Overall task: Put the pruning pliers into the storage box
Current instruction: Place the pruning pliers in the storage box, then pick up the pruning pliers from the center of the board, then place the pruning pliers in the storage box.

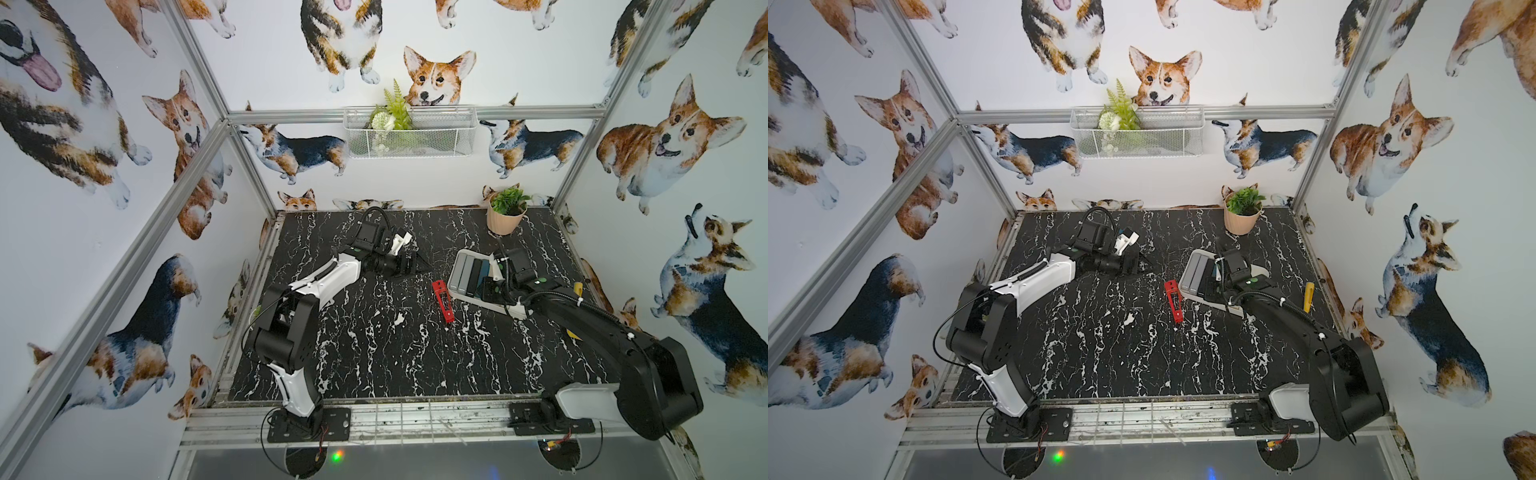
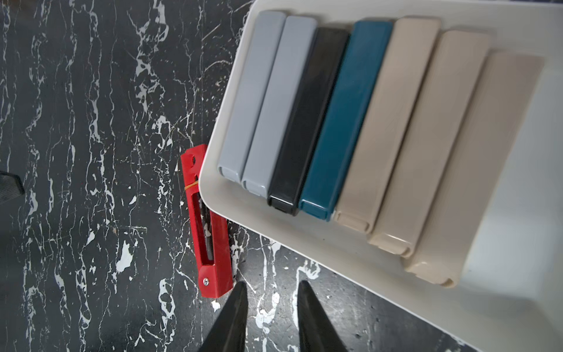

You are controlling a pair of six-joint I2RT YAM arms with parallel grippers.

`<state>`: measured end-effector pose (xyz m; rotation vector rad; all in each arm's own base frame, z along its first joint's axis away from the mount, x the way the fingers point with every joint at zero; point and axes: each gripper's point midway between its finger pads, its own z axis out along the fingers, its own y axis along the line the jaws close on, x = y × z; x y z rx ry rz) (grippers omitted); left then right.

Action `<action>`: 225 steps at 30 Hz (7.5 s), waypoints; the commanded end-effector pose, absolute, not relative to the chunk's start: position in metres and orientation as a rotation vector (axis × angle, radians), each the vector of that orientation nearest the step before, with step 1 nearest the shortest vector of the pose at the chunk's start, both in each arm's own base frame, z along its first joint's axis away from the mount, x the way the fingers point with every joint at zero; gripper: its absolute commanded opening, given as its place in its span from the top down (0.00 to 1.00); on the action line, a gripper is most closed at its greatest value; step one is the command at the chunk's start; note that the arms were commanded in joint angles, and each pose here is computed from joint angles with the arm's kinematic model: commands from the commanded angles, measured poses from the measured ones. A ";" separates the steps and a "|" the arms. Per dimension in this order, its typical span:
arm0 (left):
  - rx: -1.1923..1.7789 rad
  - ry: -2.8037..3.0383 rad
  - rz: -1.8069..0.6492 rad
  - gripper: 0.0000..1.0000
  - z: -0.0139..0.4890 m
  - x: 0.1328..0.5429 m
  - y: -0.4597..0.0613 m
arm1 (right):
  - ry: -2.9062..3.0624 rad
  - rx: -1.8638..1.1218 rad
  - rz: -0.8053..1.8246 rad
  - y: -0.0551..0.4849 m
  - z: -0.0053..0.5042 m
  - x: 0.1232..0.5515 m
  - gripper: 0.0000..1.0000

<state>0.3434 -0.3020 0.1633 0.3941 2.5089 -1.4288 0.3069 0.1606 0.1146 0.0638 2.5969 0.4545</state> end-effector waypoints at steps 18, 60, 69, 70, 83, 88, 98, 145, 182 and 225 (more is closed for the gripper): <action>0.414 2.585 -1.300 0.00 0.144 0.344 -0.293 | 2.643 -0.103 0.403 0.237 0.080 0.325 0.68; 0.397 2.563 -1.233 0.00 0.131 0.354 -0.291 | 2.739 -0.145 0.316 0.242 0.031 0.315 0.79; 0.399 2.559 -1.243 0.00 0.132 0.354 -0.292 | 2.739 -0.149 0.283 0.242 0.030 0.316 0.95; 0.398 2.561 -1.243 0.00 0.132 0.354 -0.292 | 2.739 -0.152 0.281 0.242 0.030 0.316 0.97; 0.399 2.555 -1.243 0.00 0.134 0.355 -0.292 | 2.705 -0.155 0.312 0.245 0.050 0.317 1.00; 0.402 2.546 -1.248 0.00 0.136 0.355 -0.292 | 2.667 -0.144 0.334 0.245 0.068 0.318 1.00; 0.427 2.498 -1.281 0.00 0.146 0.353 -0.297 | 2.625 -0.131 0.267 0.232 0.092 0.320 1.00; 0.462 2.451 -1.265 0.00 0.155 0.352 -0.299 | 2.593 0.301 0.141 0.062 0.114 0.311 1.00; 0.474 2.412 -1.305 0.00 0.163 0.352 -0.303 | 2.630 0.460 0.115 0.002 0.077 0.325 1.00; 0.474 2.416 -1.304 0.00 0.163 0.352 -0.302 | 2.698 0.475 0.100 0.000 0.044 0.343 1.00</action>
